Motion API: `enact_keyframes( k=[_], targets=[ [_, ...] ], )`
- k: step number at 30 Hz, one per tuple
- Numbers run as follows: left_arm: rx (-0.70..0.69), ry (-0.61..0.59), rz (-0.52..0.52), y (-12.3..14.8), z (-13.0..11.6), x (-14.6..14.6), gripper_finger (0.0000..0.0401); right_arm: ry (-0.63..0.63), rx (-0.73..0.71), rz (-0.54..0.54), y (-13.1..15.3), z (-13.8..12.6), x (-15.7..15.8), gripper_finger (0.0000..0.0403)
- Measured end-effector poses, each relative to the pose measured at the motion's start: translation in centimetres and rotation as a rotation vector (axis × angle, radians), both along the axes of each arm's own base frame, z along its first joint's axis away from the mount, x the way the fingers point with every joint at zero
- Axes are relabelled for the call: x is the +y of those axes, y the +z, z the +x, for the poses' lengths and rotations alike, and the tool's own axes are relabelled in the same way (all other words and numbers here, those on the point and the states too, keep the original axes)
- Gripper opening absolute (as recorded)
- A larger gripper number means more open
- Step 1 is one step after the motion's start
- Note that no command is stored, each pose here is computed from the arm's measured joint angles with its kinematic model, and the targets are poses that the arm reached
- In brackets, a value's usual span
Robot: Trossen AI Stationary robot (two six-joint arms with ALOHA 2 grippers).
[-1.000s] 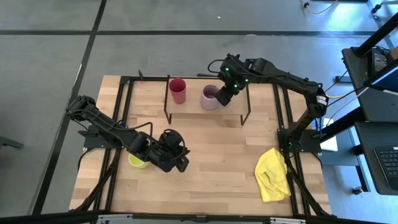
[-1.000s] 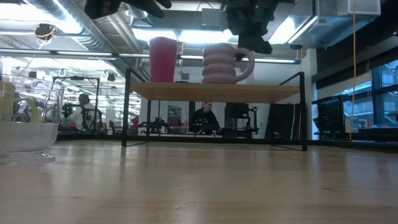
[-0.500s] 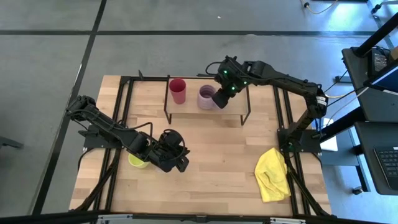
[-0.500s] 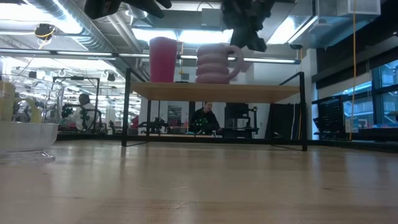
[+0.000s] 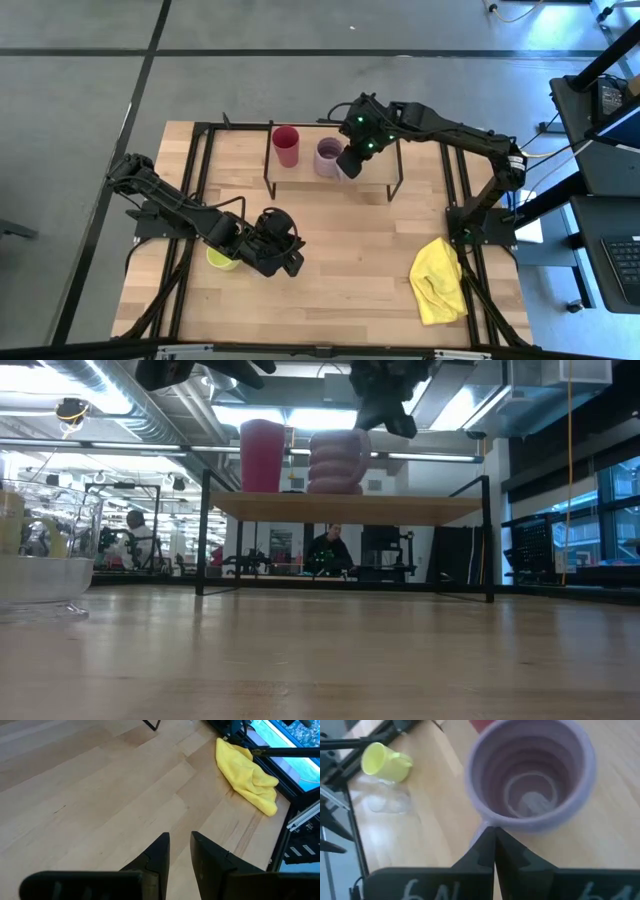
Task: Stack small to large cups/mugs on shelf
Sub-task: Put the violet mug on the shelf
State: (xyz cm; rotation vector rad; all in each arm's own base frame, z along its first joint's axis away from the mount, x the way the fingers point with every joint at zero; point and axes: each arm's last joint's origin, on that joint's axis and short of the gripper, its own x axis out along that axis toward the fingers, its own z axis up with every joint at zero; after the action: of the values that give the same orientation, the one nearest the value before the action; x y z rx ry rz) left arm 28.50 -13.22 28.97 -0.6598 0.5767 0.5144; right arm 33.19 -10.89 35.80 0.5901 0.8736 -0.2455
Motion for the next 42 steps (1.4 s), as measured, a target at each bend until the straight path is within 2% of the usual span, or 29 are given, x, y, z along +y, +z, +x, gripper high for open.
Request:
enact_keyframes(
  k=[16,31,35,39,42],
  targets=[
    [-0.006,0.013,-0.015,0.0,0.0,0.0,0.0071,0.019,-0.035,0.019,-0.9,1.6,-0.1,0.0006],
    [-0.004,0.012,-0.014,0.0,0.0,0.0,0.0071,0.048,-0.010,0.009,-0.9,1.0,0.0,0.0006],
    [-0.004,0.012,-0.014,0.0,0.0,0.0,0.0071,0.057,0.041,-0.014,-0.9,0.4,0.0,0.0006],
    [-0.004,0.012,-0.013,0.0,0.0,0.0,0.0071,-0.001,0.087,-0.108,-0.7,-0.2,-0.5,0.0006],
    [-0.004,0.012,-0.014,0.0,0.0,0.0,0.0071,-0.023,0.086,-0.115,-0.8,-0.3,-1.4,0.0004]
  ],
)
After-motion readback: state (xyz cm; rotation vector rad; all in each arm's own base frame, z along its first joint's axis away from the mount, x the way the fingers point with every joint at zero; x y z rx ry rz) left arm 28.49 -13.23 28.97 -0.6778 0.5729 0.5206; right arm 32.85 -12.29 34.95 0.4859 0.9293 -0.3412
